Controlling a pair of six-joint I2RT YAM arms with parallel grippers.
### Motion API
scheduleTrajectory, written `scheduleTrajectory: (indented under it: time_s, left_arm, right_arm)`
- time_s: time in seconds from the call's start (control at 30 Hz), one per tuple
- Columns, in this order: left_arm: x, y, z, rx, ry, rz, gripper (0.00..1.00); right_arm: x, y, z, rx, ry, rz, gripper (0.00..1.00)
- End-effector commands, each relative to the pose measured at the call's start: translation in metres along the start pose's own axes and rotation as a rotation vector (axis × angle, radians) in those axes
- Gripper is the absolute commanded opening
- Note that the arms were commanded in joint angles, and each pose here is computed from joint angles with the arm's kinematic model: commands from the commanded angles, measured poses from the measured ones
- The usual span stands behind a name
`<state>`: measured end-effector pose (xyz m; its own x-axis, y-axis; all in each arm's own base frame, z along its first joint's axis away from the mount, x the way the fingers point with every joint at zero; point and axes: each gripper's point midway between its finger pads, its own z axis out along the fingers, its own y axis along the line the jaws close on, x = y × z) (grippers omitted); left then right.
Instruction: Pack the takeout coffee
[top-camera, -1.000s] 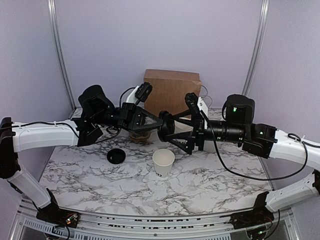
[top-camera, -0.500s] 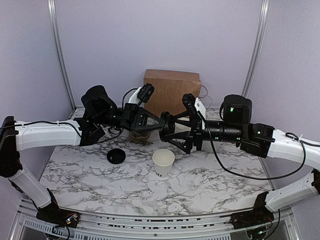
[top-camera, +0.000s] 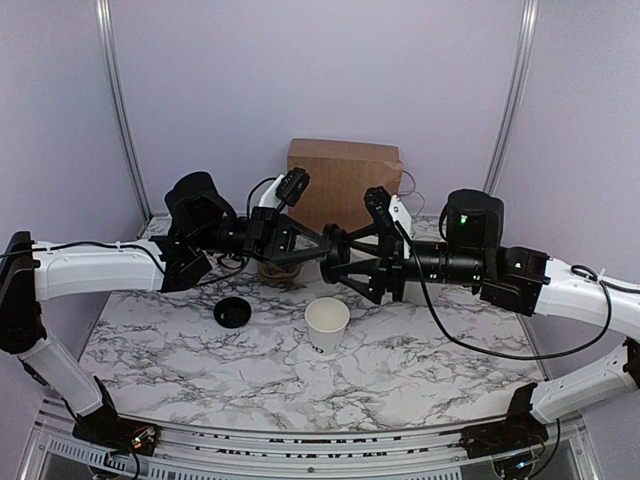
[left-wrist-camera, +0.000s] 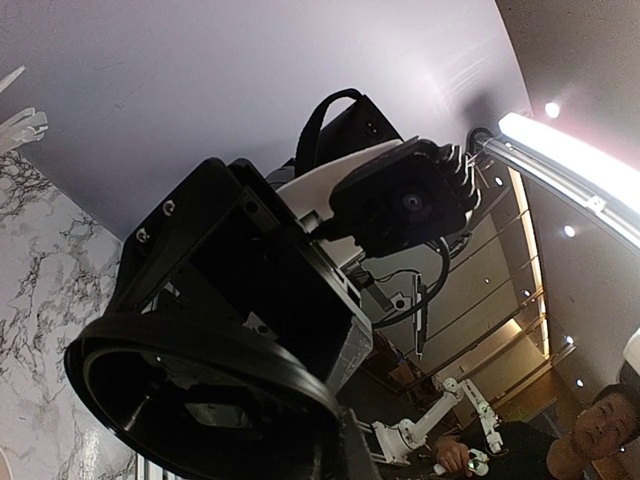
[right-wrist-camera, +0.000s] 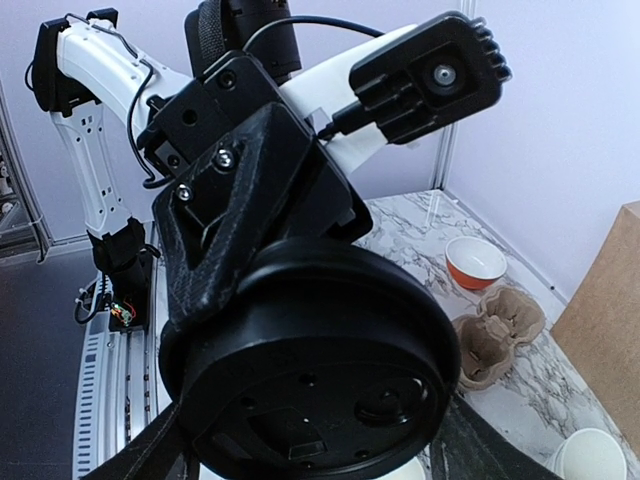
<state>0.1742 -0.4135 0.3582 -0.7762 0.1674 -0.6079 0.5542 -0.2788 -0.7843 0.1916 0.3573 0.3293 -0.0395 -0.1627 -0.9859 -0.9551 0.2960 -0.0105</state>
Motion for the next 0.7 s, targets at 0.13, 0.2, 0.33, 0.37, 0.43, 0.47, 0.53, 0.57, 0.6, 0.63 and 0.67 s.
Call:
scheduleTrajectory:
  time_s: [0.13,0.2,0.33,0.37,0.43,0.47,0.53,0.57,0.6,0.63,0.67]
  left_arm:
    - [-0.008,-0.013,0.002,0.036,-0.004,0.059,0.07]
    - [-0.009,-0.011,-0.001,0.028,-0.011,0.053,0.10]
    - [-0.013,-0.003,-0.007,0.004,-0.037,0.038,0.23]
    - [-0.014,0.000,-0.009,-0.002,-0.043,0.033,0.24]
    - [-0.016,0.006,-0.013,-0.017,-0.056,0.021,0.29]
    - [-0.017,0.009,-0.015,-0.026,-0.065,0.015,0.32]
    - [-0.019,0.014,-0.019,-0.040,-0.081,0.006,0.35]
    - [-0.020,0.017,-0.022,-0.048,-0.089,0.001,0.37]
    - [-0.021,0.021,-0.024,-0.057,-0.095,-0.006,0.39]
    - [-0.021,0.024,-0.026,-0.066,-0.105,-0.013,0.41]
    - [-0.022,0.027,-0.029,-0.074,-0.113,-0.018,0.42]
  right_arm:
    - [-0.018,-0.008,-0.003,0.055,-0.035,0.013,0.72]
    - [-0.016,-0.010,-0.003,0.068,-0.024,0.016,0.72]
    - [-0.010,-0.016,-0.002,0.097,0.003,0.028,0.71]
    - [-0.008,-0.018,-0.002,0.105,0.010,0.033,0.71]
    - [-0.004,-0.021,-0.002,0.119,0.026,0.040,0.71]
    - [-0.002,-0.023,-0.002,0.126,0.034,0.044,0.71]
    - [0.002,-0.026,-0.002,0.139,0.053,0.050,0.70]
    - [0.004,-0.028,-0.001,0.144,0.068,0.053,0.70]
    - [0.005,-0.029,-0.001,0.150,0.077,0.057,0.70]
    - [0.007,-0.031,-0.001,0.156,0.089,0.060,0.70]
    - [0.010,-0.032,-0.001,0.162,0.103,0.064,0.70]
